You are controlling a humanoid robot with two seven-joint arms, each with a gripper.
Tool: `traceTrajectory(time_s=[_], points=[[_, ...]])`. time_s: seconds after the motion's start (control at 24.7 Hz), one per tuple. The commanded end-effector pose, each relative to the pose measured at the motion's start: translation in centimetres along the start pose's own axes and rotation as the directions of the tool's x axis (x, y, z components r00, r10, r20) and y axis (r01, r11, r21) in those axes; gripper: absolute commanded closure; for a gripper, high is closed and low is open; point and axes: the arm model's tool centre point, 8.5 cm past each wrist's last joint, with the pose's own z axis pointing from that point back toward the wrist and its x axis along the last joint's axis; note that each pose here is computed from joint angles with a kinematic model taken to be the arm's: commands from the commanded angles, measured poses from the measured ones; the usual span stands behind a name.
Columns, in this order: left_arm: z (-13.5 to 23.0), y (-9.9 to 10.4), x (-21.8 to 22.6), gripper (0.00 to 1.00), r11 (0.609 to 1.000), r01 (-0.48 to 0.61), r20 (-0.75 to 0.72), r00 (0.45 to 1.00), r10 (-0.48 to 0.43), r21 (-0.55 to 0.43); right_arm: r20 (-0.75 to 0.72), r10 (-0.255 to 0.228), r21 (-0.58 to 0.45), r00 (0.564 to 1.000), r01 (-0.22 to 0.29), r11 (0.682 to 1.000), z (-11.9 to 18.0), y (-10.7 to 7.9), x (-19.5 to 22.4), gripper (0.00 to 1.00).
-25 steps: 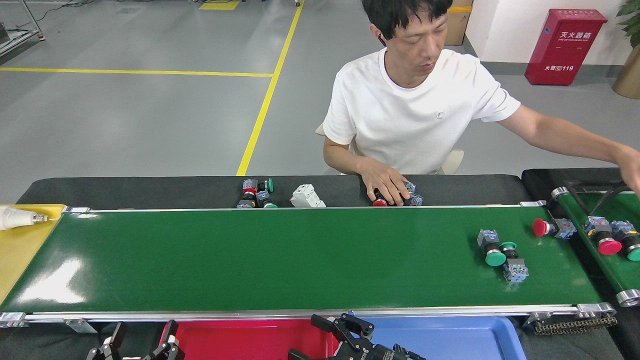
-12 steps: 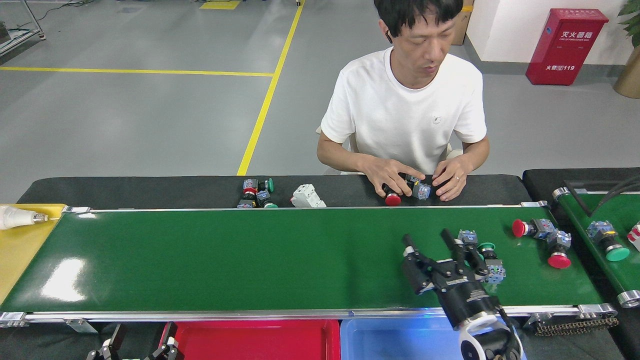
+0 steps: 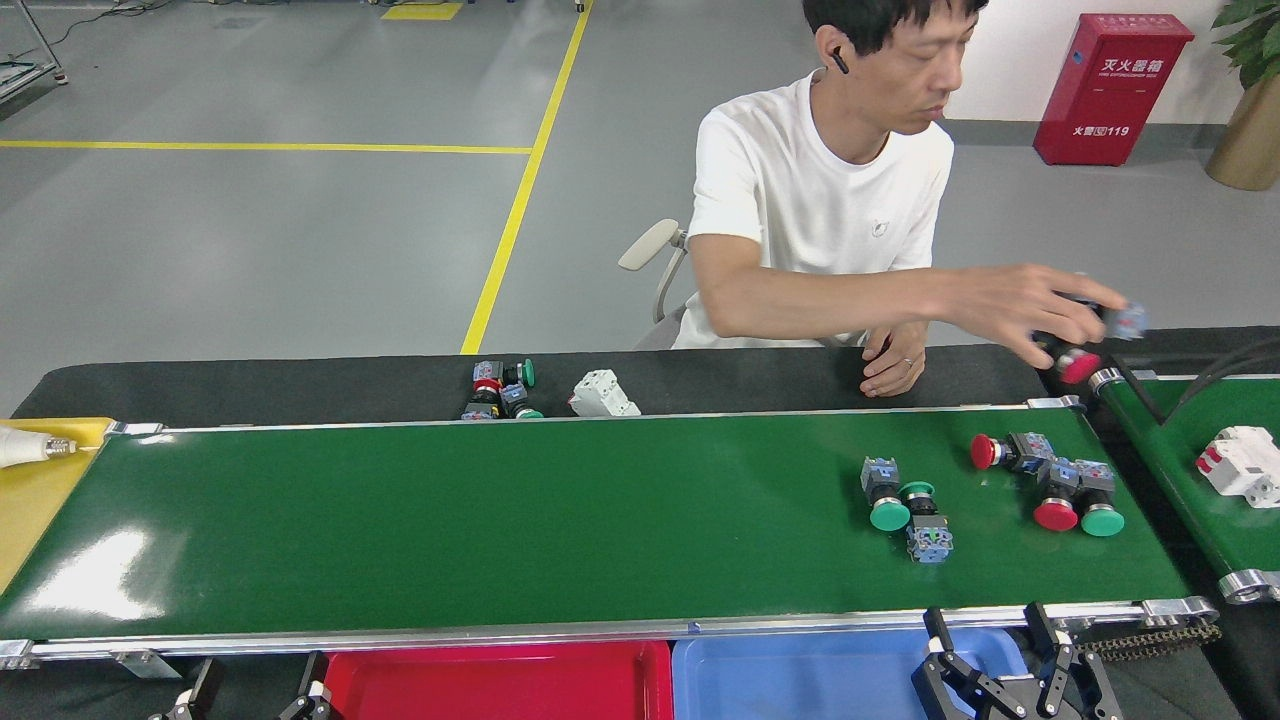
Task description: Pick switch part from conveyor to tray
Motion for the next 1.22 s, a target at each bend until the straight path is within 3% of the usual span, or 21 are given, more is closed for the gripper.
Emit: traceTrajectory(time_s=[0.0, 0.36, 0.53, 0.61, 0.69, 0.77, 0.81, 0.89, 1.05, 1.17], points=[[-0.1, 0.6, 0.1, 0.00, 1.000, 0.008, 0.010, 1.000, -0.008, 0.021, -0.011, -0.002, 0.034, 1.000, 0.002, 0.999, -1.3, 0.0, 0.4, 0.02], [-0.5, 0.8, 0.2, 0.00, 0.999, 0.029, 0.015, 0.999, -0.030, 0.030, 0.002, 0.021, 0.166, 1.000, -0.021, 0.986, -8.5, 2.2, 5.1, 0.02], [-1.0, 1.3, 0.2, 0.00, 0.998, 0.029, 0.017, 0.999, -0.030, 0.046, -0.042, 0.037, 0.193, 0.998, -0.029, 0.981, -10.6, 2.9, 5.0, 0.06], [-1.0, 1.3, -0.1, 0.00, 0.998, 0.038, 0.014, 0.999, -0.039, 0.045, -0.023, 0.035, 0.214, 0.999, -0.029, 0.977, -11.4, 3.5, 5.6, 0.18], [-1.1, 1.6, -0.8, 0.00, 0.997, 0.064, 0.023, 0.998, -0.065, 0.045, -0.010, 0.031, 0.220, 0.999, -0.028, 0.975, -12.2, 3.6, 5.9, 0.38], [-1.1, 1.7, -1.0, 0.00, 0.996, 0.076, 0.030, 0.997, -0.078, 0.044, 0.019, 0.003, 0.217, 1.000, -0.007, 0.976, -12.5, 3.4, 6.3, 0.81], [-1.1, 1.7, -0.9, 0.00, 0.996, 0.073, 0.029, 0.997, -0.075, 0.044, 0.047, -0.007, 0.208, 0.999, -0.003, 0.978, -12.6, 3.2, 6.7, 0.87], [-1.0, 1.6, -0.9, 0.00, 0.997, 0.072, 0.029, 0.997, -0.073, 0.040, 0.066, -0.011, 0.203, 0.998, -0.002, 0.979, -12.7, 2.9, 7.0, 0.93], [-0.9, 1.4, -0.7, 0.00, 0.997, 0.064, 0.021, 0.998, -0.065, 0.039, 0.110, -0.017, 0.204, 0.994, -0.006, 0.979, -12.6, 2.9, 7.4, 0.93], [-0.8, 1.4, -0.9, 0.00, 0.997, 0.063, 0.010, 0.998, -0.063, 0.037, 0.211, -0.030, 0.168, 0.977, -0.006, 0.986, -11.8, 1.7, 8.7, 0.93]])
